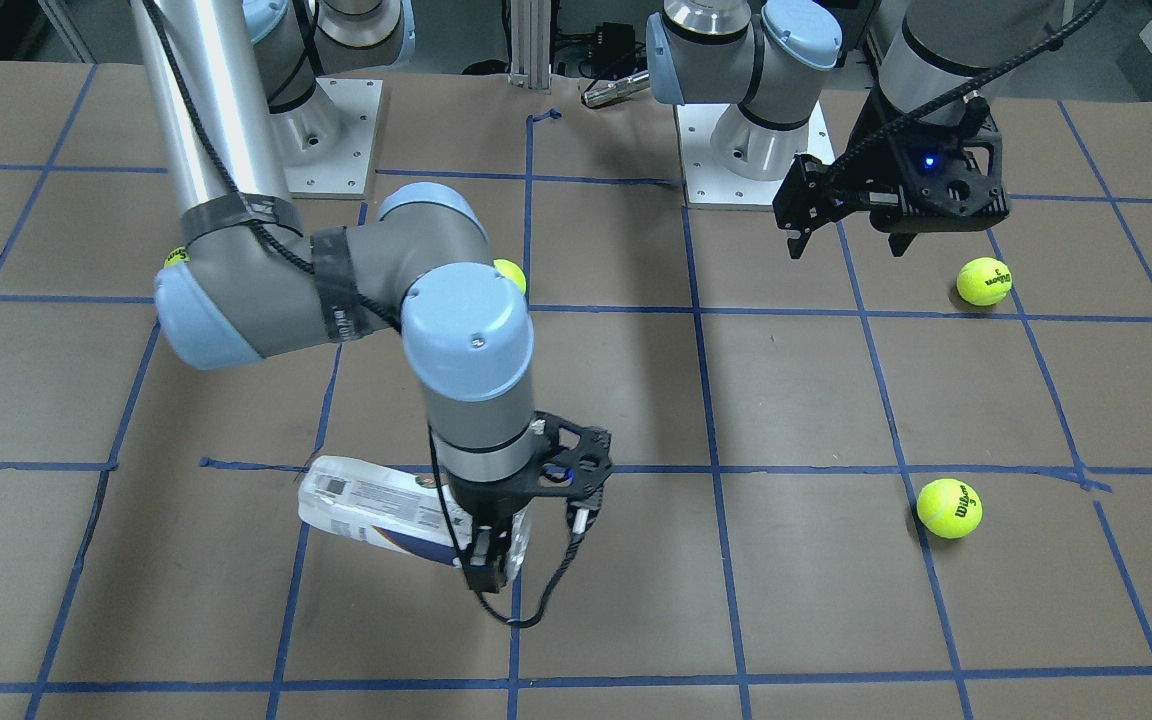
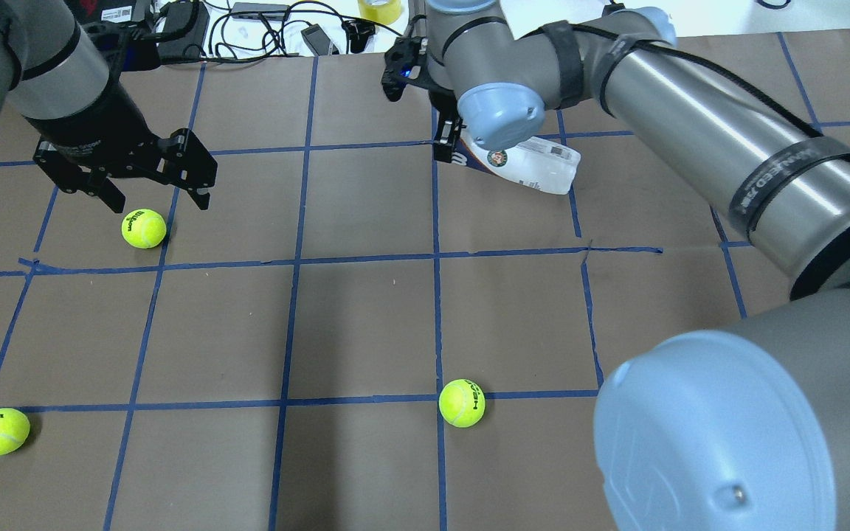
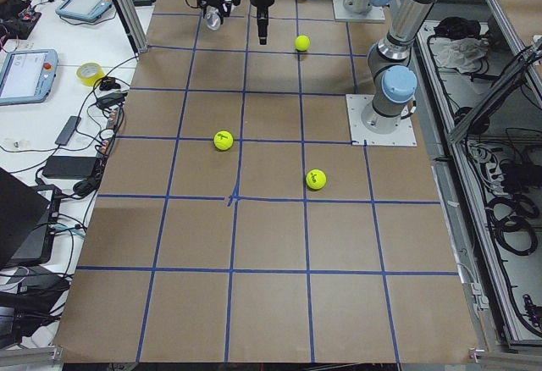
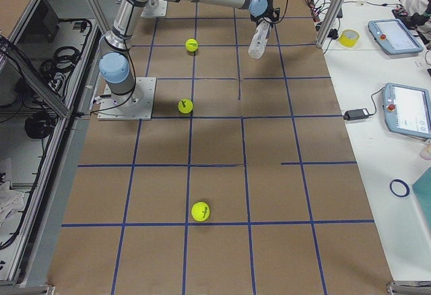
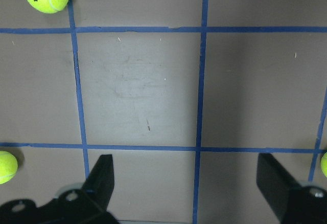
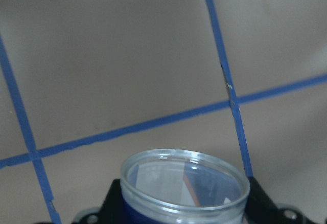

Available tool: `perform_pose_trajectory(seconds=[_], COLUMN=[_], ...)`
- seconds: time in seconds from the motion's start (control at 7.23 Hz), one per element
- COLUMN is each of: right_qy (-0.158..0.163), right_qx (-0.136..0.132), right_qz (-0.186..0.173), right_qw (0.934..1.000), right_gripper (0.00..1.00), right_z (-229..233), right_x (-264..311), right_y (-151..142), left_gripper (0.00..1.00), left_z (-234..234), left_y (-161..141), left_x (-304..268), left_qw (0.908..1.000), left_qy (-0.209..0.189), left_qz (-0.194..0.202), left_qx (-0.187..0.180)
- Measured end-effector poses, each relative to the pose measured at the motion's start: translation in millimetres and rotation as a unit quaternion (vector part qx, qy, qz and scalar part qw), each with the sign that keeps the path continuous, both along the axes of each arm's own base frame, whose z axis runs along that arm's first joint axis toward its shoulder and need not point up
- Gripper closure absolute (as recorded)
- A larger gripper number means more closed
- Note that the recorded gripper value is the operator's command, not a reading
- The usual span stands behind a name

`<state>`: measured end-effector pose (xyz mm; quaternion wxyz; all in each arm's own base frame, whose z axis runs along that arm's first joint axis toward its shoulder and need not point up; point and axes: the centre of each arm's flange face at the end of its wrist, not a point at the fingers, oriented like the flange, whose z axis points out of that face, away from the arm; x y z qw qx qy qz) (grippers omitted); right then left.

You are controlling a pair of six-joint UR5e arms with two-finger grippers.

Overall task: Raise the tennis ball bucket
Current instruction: 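Carry the can with the right gripper toward the table center, then lay the can on its side and release it, raising the right gripper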

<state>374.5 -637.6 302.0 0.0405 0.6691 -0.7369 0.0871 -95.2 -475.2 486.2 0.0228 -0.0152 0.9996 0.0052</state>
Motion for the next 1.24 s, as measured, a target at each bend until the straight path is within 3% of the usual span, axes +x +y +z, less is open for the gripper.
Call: perform_pose_trajectory(seconds=[0.14,0.28,0.41,0.55,0.97,1.24], right_qy=[-0.011,-0.030,-0.044,-0.051,-0.056,-0.086], right_qx=[0.011,0.021,0.018,0.018,0.012,-0.011], right_qz=[0.057,0.089,0.103,0.106,0.071,-0.020], right_qw=[0.9982,0.9954,0.9935,0.9929,0.9958,0.9961], right_gripper=[0.98,0.78,0.34,0.00,0.00,0.00], right_z=[-13.2,-28.3,-40.5,-49.7,-42.3,9.4], right_x=[30.9,50.0,58.8,61.3,54.1,22.6], right_y=[22.7,41.4,53.2,60.1,57.8,36.7], left_gripper=[0.00,0.00,0.00,0.00,0.00,0.00], left_z=[0.8,2.0,3.6,6.1,14.7,15.1], left_y=[-1.3,-2.9,-4.7,-6.3,-9.7,-9.6], left_x=[1.8,6.2,13.0,20.4,39.6,41.5], left_qw=[1.0000,1.0000,0.9999,0.9998,0.9998,0.9998], left_qy=[0.000,0.000,-0.001,-0.001,-0.004,-0.004], left_qz=[0.002,0.006,0.013,0.015,0.010,0.010], left_qx=[-0.003,-0.006,-0.009,-0.011,-0.018,-0.017])
